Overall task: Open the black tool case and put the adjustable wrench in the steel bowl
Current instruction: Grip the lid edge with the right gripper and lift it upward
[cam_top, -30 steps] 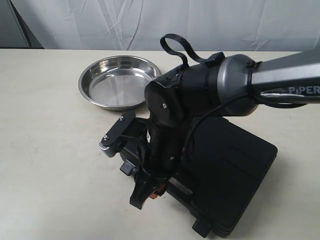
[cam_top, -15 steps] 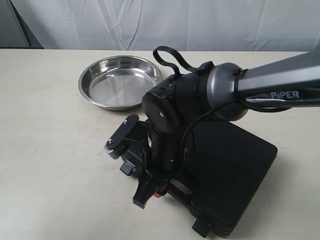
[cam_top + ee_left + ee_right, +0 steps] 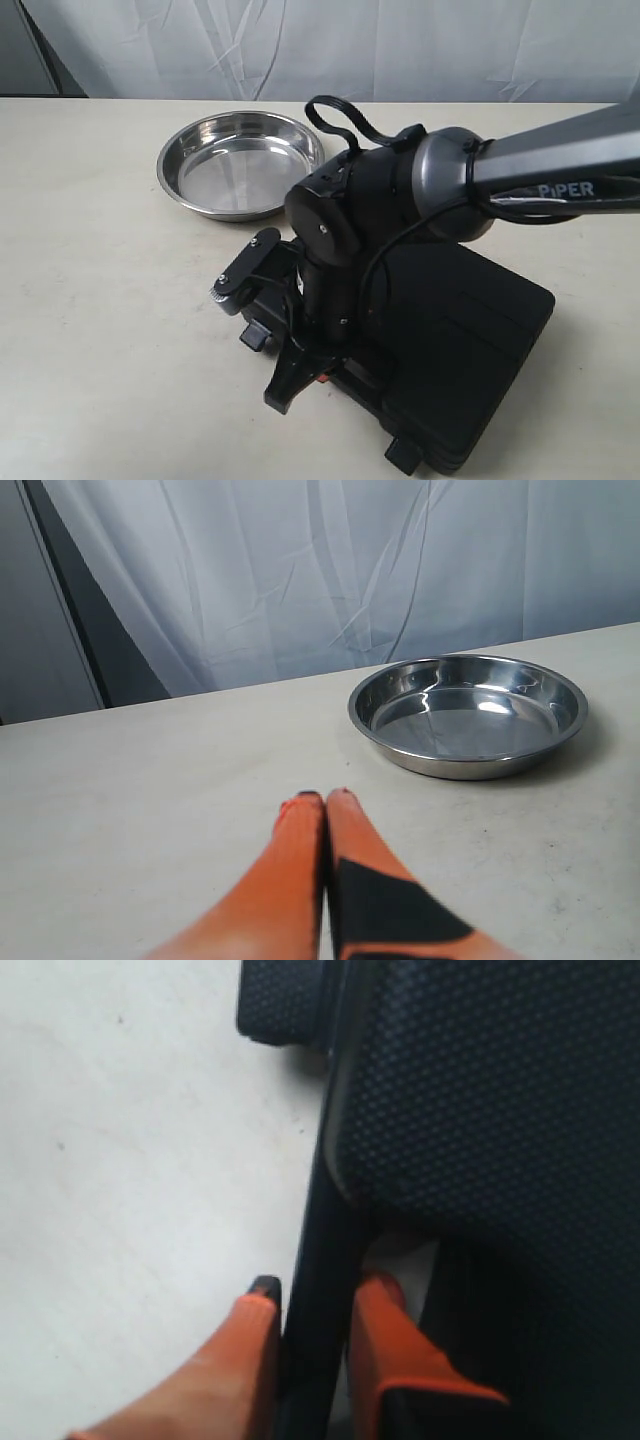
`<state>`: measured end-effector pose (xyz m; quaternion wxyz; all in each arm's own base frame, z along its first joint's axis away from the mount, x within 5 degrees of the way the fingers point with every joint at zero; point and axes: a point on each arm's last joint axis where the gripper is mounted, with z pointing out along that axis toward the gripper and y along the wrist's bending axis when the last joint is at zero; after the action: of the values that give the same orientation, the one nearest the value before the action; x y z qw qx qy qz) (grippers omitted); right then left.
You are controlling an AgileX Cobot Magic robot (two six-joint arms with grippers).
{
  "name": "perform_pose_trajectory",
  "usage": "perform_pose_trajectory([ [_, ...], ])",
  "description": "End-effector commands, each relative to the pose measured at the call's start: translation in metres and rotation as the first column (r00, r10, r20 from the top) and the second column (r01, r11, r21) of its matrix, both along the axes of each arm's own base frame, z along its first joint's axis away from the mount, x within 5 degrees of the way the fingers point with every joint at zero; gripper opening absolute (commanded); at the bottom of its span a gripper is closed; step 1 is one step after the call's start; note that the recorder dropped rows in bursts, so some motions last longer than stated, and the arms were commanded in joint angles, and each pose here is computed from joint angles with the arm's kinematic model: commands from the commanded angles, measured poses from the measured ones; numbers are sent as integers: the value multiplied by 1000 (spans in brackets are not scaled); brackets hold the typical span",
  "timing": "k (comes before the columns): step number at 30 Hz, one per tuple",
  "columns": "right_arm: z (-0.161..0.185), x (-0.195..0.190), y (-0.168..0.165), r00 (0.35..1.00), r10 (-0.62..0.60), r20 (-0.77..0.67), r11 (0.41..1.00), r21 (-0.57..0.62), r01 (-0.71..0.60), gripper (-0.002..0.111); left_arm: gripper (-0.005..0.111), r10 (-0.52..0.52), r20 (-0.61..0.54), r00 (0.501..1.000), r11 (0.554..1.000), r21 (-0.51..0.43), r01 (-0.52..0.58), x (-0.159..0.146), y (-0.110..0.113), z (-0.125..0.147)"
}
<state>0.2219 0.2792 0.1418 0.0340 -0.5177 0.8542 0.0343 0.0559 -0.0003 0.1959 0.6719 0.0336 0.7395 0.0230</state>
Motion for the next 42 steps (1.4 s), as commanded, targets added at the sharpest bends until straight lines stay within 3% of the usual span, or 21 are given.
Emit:
perform_pose_trajectory([
  [1, 3, 1, 1, 1000, 15, 10, 1000, 5, -16, -1, 0, -1, 4, 1000, 1000, -3, 1, 0, 0, 1],
  [22, 64, -6, -8, 994, 12, 107, 993, 115, -24, -1, 0, -1, 4, 1000, 1000, -3, 1, 0, 0, 1],
  [30, 92, -3, -20, 970, 18, 244, 994, 96, -43, -1, 0, -1, 4, 1000, 1000, -3, 1, 0, 0, 1],
  [42, 126, 12, -32, 901, 48, 431, 999, -22, -43, -1, 0, -1, 4, 1000, 1000, -3, 1, 0, 0, 1],
])
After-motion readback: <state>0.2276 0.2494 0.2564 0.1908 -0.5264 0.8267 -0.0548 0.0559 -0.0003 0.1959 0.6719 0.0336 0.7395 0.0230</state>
